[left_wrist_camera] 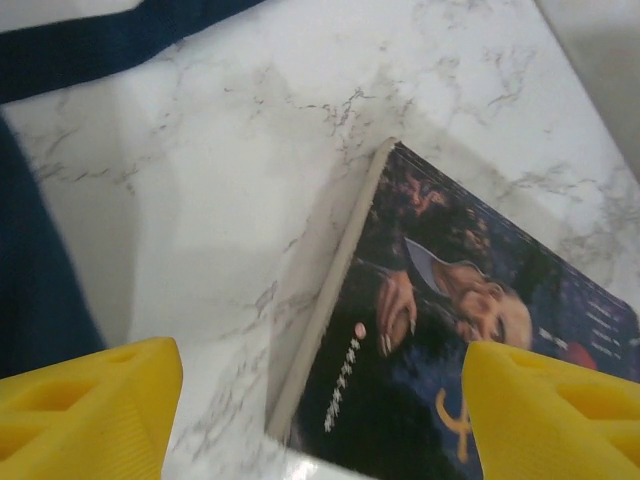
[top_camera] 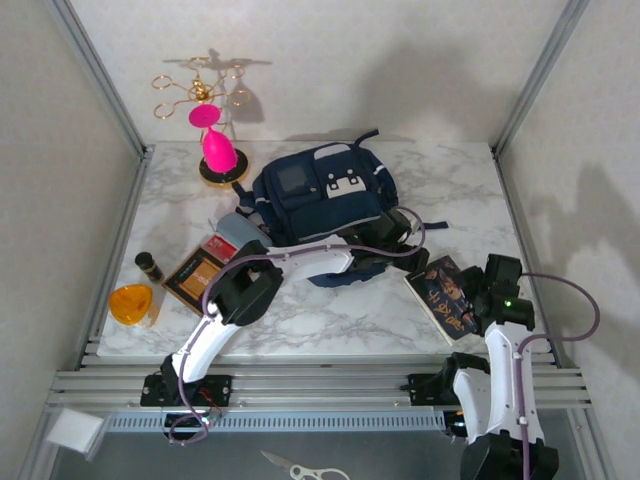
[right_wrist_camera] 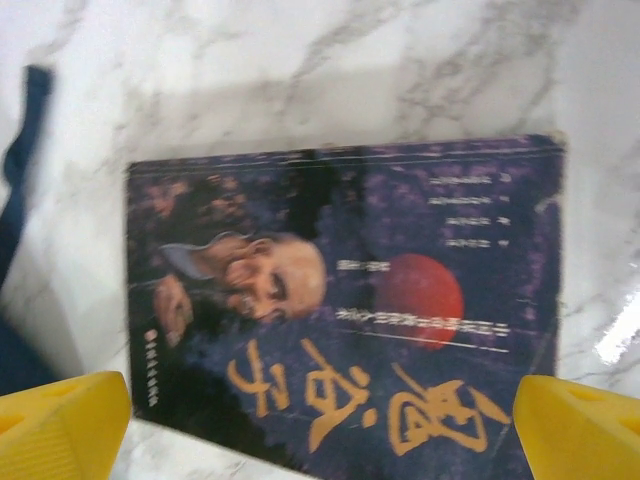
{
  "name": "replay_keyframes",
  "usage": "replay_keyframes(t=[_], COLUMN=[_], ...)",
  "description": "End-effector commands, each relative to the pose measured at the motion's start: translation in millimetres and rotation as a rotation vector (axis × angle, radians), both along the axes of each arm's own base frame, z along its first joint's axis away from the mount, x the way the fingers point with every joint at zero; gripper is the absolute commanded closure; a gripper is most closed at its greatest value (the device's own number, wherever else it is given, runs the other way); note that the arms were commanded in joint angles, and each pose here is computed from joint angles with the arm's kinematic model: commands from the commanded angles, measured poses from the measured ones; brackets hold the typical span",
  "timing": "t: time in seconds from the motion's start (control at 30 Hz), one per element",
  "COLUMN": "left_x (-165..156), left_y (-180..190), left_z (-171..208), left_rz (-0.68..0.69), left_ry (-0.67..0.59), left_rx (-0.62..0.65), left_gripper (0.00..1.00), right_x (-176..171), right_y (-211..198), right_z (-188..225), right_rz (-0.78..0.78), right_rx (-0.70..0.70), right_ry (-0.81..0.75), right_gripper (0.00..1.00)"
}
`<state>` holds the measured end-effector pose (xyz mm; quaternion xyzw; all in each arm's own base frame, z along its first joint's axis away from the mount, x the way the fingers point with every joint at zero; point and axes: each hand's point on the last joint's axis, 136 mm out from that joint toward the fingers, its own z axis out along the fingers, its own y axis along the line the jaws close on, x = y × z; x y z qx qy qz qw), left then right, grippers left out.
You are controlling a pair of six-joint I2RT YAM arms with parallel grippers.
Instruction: Pack books, pencil case, and school supplies into a backpack
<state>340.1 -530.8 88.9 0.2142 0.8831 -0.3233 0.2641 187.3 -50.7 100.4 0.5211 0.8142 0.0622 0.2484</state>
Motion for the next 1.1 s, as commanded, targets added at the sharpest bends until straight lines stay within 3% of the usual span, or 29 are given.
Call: replay_keyframes(t=[0.0, 0.2, 0.43, 0.63, 0.83, 1.07], left_x=[3, -2, -14, -53, -75, -124], left_y=[-11, -23, -23, -20, -2, 3], left_z=[-10, -44, -58, -61, -40, -33], left_rz=[-0.026, -0.055, -0.086, -0.164, -0.147, -0.188], left_ry=[0.015, 0.098, 0.151, 0.217, 0.214, 0.237], left_rx=[0.012, 0.021, 0.034, 0.052, 0.021, -0.009], left_gripper=[0.27, 0.28, 0.33, 0.38, 0.40, 0.41], right_x=[-16, -16, -7, 35, 85, 133], right_y=[-19, -26, -26, -23, -26, -25], right_z=[-20, -45, -69, -56, -33, -17], right_rz=[-0.138, -0.188, -0.197, -0.090, 0.007, 0.102], right_rx=[-0.025, 0.012, 0.072, 0.112, 0.137, 0.153], right_ry=[0.061, 0.086, 0.060, -0.034, -0.112, -0.138], right_gripper=[0.01, 0.01, 0.01, 0.01, 0.01, 0.01])
